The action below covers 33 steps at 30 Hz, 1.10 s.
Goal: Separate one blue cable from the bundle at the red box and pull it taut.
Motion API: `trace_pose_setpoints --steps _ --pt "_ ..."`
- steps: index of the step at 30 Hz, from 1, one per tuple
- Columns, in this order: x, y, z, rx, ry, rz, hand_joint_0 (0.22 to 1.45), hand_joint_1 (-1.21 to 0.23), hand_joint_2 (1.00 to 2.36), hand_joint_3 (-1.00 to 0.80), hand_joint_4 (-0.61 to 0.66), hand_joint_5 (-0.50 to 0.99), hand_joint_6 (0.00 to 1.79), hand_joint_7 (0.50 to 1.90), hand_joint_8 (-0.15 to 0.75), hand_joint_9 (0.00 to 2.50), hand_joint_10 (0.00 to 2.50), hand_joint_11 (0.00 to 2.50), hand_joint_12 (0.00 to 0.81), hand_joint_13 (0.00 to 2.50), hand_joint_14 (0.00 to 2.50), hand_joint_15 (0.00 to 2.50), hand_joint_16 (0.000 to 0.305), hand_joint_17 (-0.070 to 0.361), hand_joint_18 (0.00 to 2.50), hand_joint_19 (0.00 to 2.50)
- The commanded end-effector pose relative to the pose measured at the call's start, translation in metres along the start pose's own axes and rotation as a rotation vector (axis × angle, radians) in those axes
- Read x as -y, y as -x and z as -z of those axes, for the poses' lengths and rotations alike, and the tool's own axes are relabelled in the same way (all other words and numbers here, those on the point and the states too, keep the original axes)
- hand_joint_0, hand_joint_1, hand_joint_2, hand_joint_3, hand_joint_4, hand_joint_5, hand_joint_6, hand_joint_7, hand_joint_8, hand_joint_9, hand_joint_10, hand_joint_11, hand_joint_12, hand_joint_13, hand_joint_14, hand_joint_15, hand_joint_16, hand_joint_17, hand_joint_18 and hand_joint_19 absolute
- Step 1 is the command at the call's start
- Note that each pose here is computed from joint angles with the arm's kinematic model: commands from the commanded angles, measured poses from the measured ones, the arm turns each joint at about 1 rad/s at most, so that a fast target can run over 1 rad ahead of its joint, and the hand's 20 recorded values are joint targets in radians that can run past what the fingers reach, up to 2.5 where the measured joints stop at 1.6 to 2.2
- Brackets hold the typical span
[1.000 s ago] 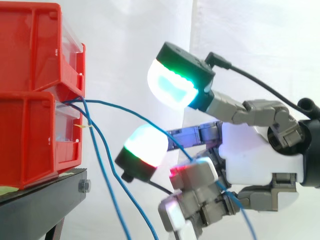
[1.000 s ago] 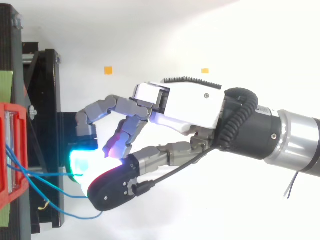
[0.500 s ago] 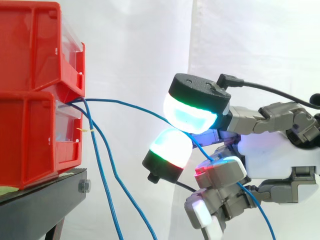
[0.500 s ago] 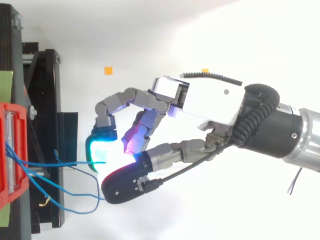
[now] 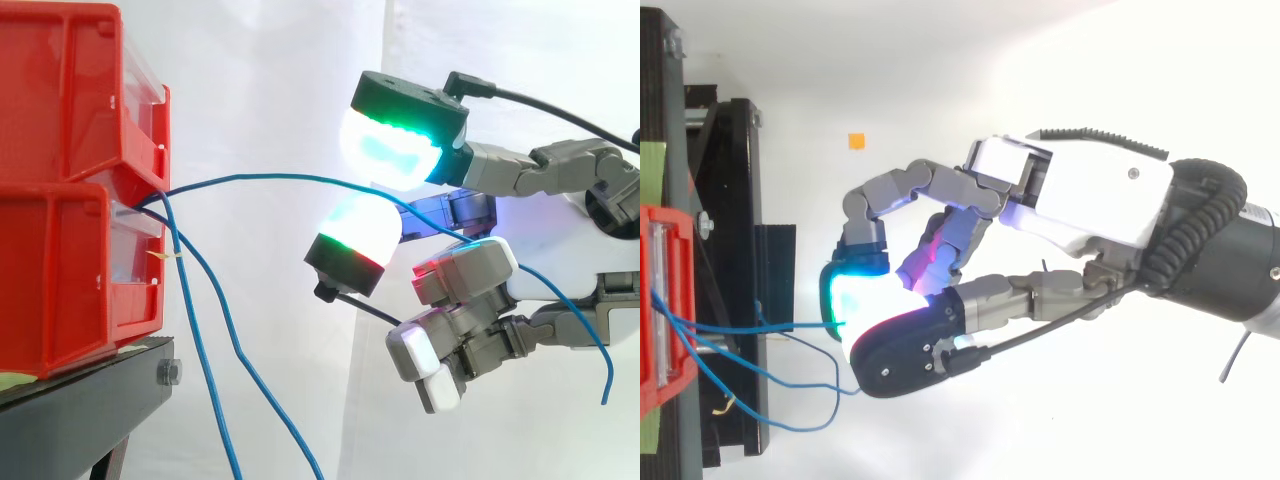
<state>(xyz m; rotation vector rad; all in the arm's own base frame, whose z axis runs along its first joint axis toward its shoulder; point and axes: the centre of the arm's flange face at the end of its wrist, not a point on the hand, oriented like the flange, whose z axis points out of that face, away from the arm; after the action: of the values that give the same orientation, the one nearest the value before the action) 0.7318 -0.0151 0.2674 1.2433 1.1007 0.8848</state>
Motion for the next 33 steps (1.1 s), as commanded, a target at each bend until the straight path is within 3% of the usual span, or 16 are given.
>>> trace_pose_setpoints --steps 1,9,25,33 --pt "-0.001 -0.004 0.002 0.006 -0.001 -0.002 0.61 -0.57 1.00 -0.50 0.08 -0.14 0.82 1.27 0.304 1.41 0.04 1.33 0.409 1.11 0.03 0.79 0.056 0.126 0.84 0.81" --pt "-0.001 -0.007 0.003 0.013 -0.002 -0.005 0.58 -0.72 1.03 -0.12 0.00 -0.13 0.87 1.37 0.312 1.42 0.04 1.34 0.408 1.10 0.03 0.81 0.057 0.127 0.84 0.80" --pt "-0.002 -0.015 0.005 0.004 -0.003 -0.021 0.58 -0.77 1.03 0.01 -0.18 -0.10 0.87 1.40 0.303 1.49 0.04 1.32 0.399 1.11 0.03 0.79 0.058 0.130 0.84 0.76" --pt "0.004 -0.016 0.010 -0.004 -0.033 -0.010 0.59 -0.77 1.03 0.00 -0.18 -0.11 0.87 1.41 0.301 1.45 0.04 1.33 0.395 1.08 0.03 0.78 0.057 0.127 0.81 0.75"
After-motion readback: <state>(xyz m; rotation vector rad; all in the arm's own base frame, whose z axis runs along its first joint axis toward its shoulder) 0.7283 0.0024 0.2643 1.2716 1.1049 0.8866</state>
